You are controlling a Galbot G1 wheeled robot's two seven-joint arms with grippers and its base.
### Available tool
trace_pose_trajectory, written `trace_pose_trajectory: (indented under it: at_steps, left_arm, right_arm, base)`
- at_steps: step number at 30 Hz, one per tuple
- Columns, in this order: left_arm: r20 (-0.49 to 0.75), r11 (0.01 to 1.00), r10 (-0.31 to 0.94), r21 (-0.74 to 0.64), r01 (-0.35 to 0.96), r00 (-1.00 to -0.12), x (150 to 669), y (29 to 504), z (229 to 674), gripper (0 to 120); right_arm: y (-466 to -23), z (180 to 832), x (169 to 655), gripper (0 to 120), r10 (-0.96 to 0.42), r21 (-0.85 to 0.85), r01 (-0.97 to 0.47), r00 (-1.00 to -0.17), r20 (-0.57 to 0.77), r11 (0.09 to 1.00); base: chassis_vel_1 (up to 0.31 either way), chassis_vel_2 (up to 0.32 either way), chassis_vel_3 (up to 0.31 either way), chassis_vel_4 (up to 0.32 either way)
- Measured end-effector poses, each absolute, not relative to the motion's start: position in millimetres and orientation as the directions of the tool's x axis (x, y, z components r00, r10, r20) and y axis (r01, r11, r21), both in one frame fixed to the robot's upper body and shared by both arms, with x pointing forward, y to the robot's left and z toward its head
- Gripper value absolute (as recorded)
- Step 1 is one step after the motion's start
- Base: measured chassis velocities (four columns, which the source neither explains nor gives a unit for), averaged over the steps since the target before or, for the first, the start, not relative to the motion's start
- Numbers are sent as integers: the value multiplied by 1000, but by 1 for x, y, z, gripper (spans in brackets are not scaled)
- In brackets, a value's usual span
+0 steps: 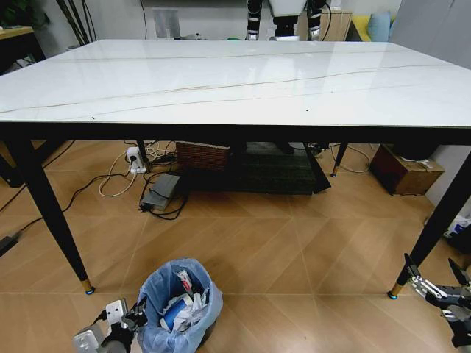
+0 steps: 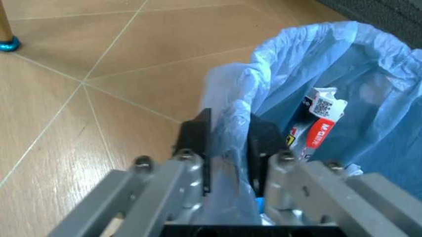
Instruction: Pick up the trash bin and place the trash from the table into it.
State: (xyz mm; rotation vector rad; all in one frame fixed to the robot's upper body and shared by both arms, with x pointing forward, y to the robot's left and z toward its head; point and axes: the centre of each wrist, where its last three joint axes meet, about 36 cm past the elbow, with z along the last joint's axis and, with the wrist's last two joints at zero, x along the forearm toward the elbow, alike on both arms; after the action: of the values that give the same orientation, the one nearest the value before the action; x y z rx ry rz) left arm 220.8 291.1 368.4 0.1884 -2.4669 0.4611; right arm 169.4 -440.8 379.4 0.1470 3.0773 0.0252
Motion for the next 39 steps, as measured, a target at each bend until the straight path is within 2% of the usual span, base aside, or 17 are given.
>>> trace_pose_trajectory:
  at_steps: [3, 4, 6, 7, 10, 11, 15, 16, 18, 20, 22, 31, 39]
  left_arm:
    - [599, 930, -28, -279, -241, -801, 221, 291, 368, 22]
    - [599, 930, -29, -277, -241, -800, 221, 292, 368, 26]
    - [600, 932, -32, -271, -241, -799, 220, 292, 367, 41]
    - [600, 932, -32, -271, -241, -799, 220, 292, 367, 41]
    - [592, 935, -41, -260, -239, -805, 219, 291, 368, 55]
    - [592, 935, -41, -260, -239, -805, 219, 291, 368, 55]
    - [559, 945, -49, -242, -220, -828, 216, 289, 378, 74]
    - [559, 945, -49, -242, -220, -828, 216, 289, 378, 74]
    - [539, 952, -44, -232, -199, -841, 214, 286, 386, 84]
    - [528, 954, -43, -229, -191, -848, 213, 285, 390, 88]
    - [497, 960, -42, -220, -172, -867, 211, 279, 401, 97]
    - [400, 975, -47, -182, -130, -915, 206, 269, 432, 100]
    - [368, 982, -35, -161, -101, -929, 204, 266, 439, 100]
  right_arm:
    - [-441, 379, 169, 100, 96, 19, 95, -994, -60, 995]
    - [-441, 379, 169, 100, 96, 19, 95, -994, -60, 995]
    - [-441, 379, 169, 100, 97, 18, 96, -993, -61, 995]
    - [-441, 379, 169, 100, 97, 18, 96, -993, -61, 995]
    - [-445, 380, 167, 100, 112, 10, 111, -992, -61, 994]
    - [-445, 380, 167, 100, 112, 10, 111, -992, -61, 994]
    - [-446, 383, 168, 100, 165, -12, 167, -981, -103, 986]
    - [-446, 383, 168, 100, 165, -12, 167, -981, -103, 986]
    - [-448, 384, 169, 100, 188, -21, 192, -975, -122, 981]
    - [-449, 385, 169, 100, 191, -22, 195, -973, -126, 980]
    - [-448, 384, 172, 100, 200, -15, 205, -969, -141, 979]
    - [-439, 366, 181, 100, 198, 17, 198, -966, -165, 980]
    - [-444, 357, 178, 100, 227, 39, 224, -961, -160, 974]
  base:
    - [0, 0, 0, 0]
    - [0, 0, 0, 0]
    - [0, 0, 0, 0]
    - [0, 0, 0, 0]
    - [0, 0, 0, 0]
    - [0, 0, 0, 0]
    - [0, 0, 0, 0]
    - [0, 0, 0, 0]
    - [0, 0, 0, 0]
    - [0, 0, 0, 0]
    - [0, 0, 0, 0]
    - [0, 0, 0, 0]
    - [0, 0, 0, 0]
